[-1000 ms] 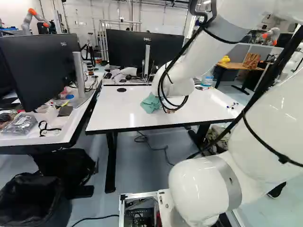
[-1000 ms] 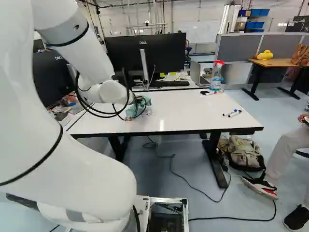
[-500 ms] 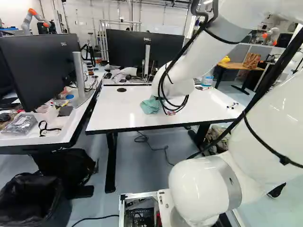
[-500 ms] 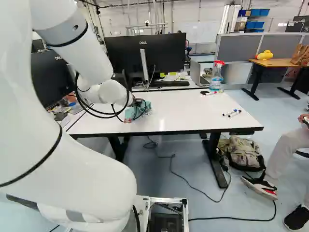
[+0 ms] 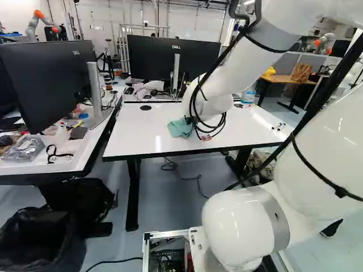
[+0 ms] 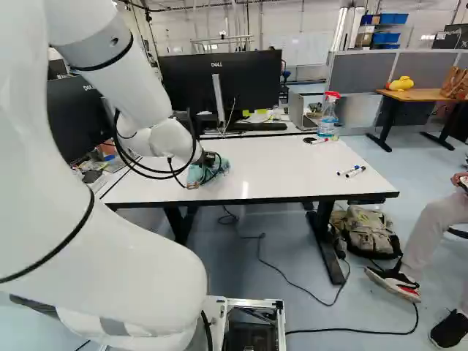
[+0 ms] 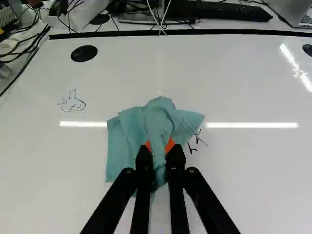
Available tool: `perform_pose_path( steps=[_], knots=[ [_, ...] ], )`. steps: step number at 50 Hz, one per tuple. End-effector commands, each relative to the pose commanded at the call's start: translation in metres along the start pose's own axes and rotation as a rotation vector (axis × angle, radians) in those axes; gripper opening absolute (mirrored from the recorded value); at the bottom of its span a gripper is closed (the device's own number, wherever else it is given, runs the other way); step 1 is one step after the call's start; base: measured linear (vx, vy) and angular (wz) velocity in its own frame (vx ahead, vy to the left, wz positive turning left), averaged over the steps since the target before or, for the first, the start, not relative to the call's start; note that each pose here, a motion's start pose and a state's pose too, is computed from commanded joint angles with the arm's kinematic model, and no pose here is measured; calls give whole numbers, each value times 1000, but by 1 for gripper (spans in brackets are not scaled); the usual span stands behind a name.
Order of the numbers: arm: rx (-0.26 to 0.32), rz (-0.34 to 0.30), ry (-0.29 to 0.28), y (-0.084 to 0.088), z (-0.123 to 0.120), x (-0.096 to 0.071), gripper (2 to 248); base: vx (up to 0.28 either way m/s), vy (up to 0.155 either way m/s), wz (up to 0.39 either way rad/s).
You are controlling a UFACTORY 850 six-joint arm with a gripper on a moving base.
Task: Clean the table with the green towel
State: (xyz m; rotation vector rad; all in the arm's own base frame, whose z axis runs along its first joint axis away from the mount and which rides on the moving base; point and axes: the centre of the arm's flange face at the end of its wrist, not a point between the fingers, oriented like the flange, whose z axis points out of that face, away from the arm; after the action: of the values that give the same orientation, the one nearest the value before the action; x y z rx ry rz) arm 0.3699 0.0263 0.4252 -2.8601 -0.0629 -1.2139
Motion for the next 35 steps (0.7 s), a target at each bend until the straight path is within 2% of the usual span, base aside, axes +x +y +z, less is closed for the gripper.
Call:
perform_pose_path(
  steps=[18,35],
  knots=[
    [0,0,-64,0,0,-6,38,0,0,0],
    [0,0,-66,0,0,-6,38,0,0,0]
  ],
)
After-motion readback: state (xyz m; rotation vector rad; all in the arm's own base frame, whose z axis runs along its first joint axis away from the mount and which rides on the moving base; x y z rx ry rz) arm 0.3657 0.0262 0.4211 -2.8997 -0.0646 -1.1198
